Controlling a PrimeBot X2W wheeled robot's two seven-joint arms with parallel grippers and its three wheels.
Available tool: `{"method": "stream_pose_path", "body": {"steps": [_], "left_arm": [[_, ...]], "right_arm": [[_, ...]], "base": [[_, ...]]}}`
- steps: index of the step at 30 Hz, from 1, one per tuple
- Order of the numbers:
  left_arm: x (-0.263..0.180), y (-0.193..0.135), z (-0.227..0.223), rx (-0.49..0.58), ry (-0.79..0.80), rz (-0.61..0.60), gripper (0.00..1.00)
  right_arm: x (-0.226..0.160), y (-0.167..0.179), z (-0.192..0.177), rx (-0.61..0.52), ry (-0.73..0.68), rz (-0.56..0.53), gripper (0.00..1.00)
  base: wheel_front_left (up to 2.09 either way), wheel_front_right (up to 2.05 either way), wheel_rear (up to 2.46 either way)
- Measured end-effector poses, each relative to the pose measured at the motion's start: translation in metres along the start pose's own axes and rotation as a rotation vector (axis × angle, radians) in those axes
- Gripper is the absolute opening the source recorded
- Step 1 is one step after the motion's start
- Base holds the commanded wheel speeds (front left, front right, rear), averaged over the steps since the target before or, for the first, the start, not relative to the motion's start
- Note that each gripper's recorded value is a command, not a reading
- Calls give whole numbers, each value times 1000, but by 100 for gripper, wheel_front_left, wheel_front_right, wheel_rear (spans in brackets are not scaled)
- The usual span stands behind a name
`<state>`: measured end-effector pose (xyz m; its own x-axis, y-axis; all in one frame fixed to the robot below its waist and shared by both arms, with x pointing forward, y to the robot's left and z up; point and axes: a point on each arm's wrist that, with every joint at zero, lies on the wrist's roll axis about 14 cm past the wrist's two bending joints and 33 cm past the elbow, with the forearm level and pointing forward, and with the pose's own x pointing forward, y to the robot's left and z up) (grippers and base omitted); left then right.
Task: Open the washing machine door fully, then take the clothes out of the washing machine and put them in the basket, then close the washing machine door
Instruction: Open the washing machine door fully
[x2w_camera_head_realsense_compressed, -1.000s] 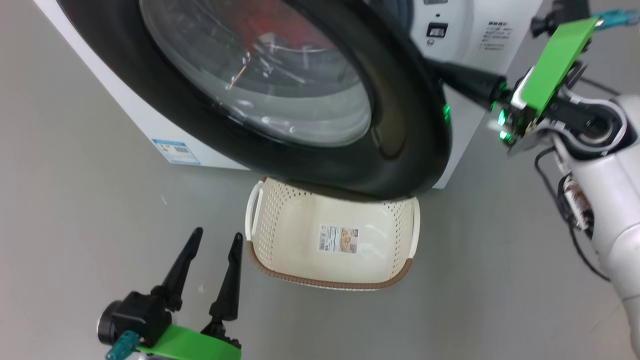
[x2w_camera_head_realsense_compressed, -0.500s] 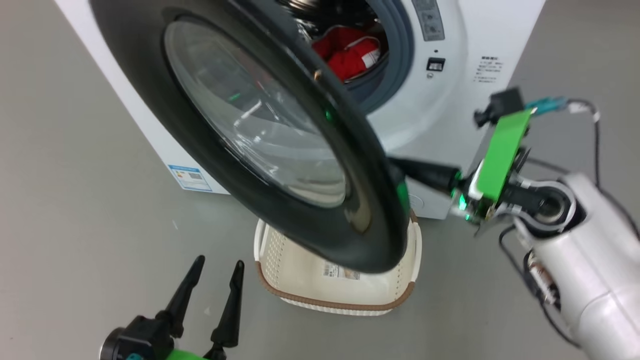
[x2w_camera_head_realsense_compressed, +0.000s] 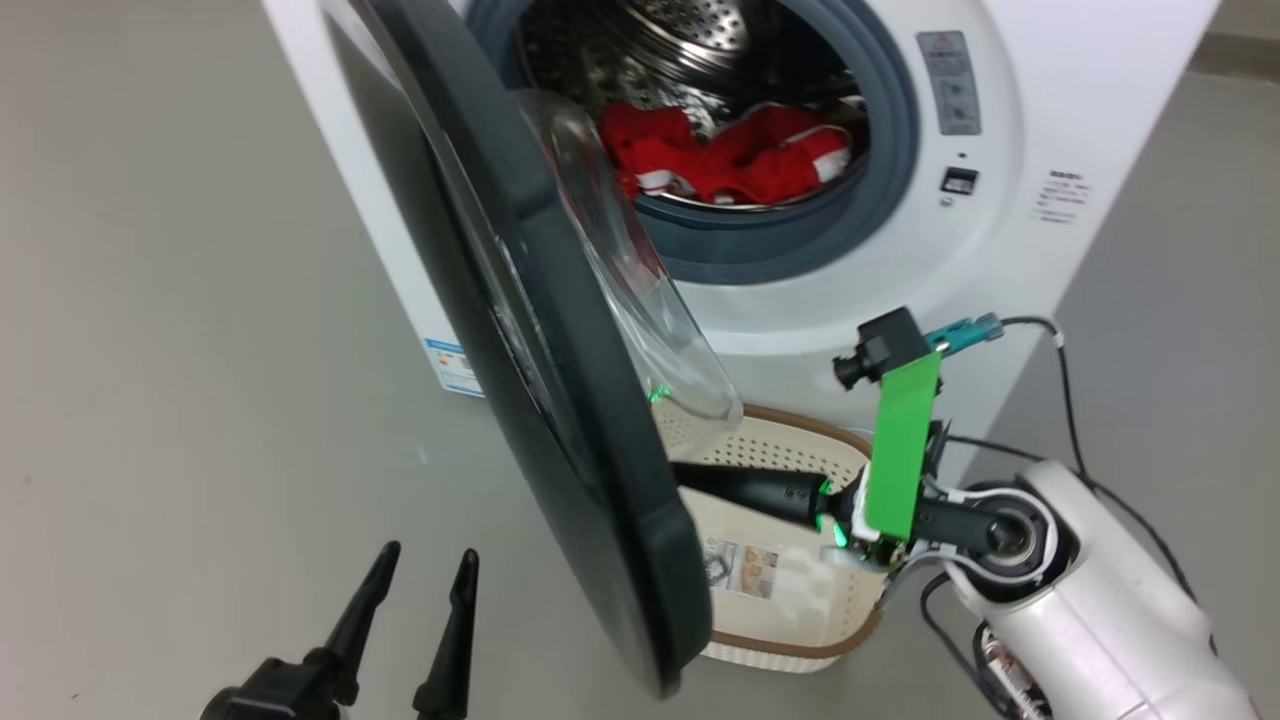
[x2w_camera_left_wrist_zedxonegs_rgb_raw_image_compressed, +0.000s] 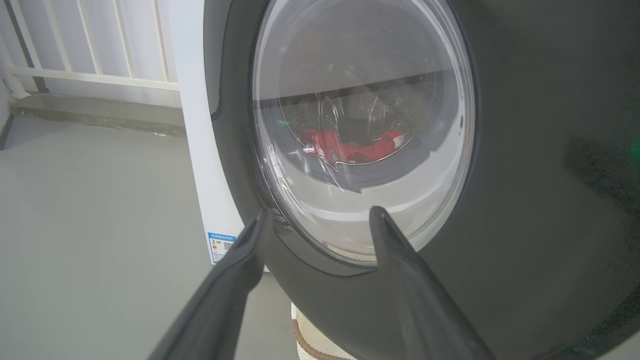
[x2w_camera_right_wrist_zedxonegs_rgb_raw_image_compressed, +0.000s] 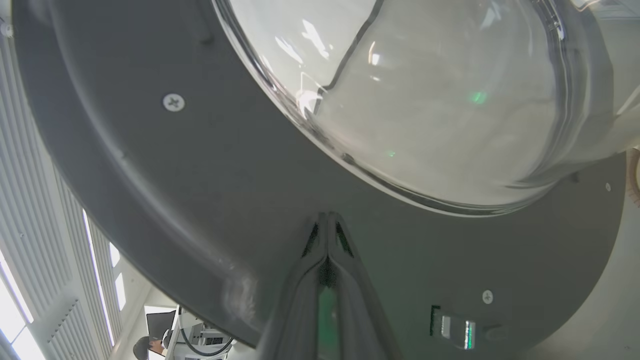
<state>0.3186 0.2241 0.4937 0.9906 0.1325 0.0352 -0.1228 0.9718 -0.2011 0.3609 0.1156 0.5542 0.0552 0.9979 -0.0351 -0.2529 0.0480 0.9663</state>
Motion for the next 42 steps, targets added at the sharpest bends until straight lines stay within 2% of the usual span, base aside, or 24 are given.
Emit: {"method": "stream_pose_path", "body": {"steps": [19, 33, 34, 35, 36, 42], "left_arm": [[-57, 60, 18, 27, -61, 209, 100], [-63, 68, 20, 32, -71, 239, 100], [-63, 68, 20, 32, -70, 239, 100], [-63, 68, 19, 32, -68, 240, 100], [-63, 68, 19, 32, -68, 240, 100], [-61, 69, 18, 32, -65, 242, 100]], "right_arm": [[62, 34, -81, -30, 220, 81, 0], [72, 42, -96, -31, 234, 102, 0], [72, 42, -95, -30, 227, 101, 24], [72, 41, -95, -31, 224, 99, 78], [73, 40, -94, -33, 216, 95, 100], [71, 32, -84, -59, 161, 59, 100]], "base": [[0, 0, 0], [0, 0, 0], [0, 0, 0], [0, 0, 0], [0, 0, 0], [0, 0, 0]]}}
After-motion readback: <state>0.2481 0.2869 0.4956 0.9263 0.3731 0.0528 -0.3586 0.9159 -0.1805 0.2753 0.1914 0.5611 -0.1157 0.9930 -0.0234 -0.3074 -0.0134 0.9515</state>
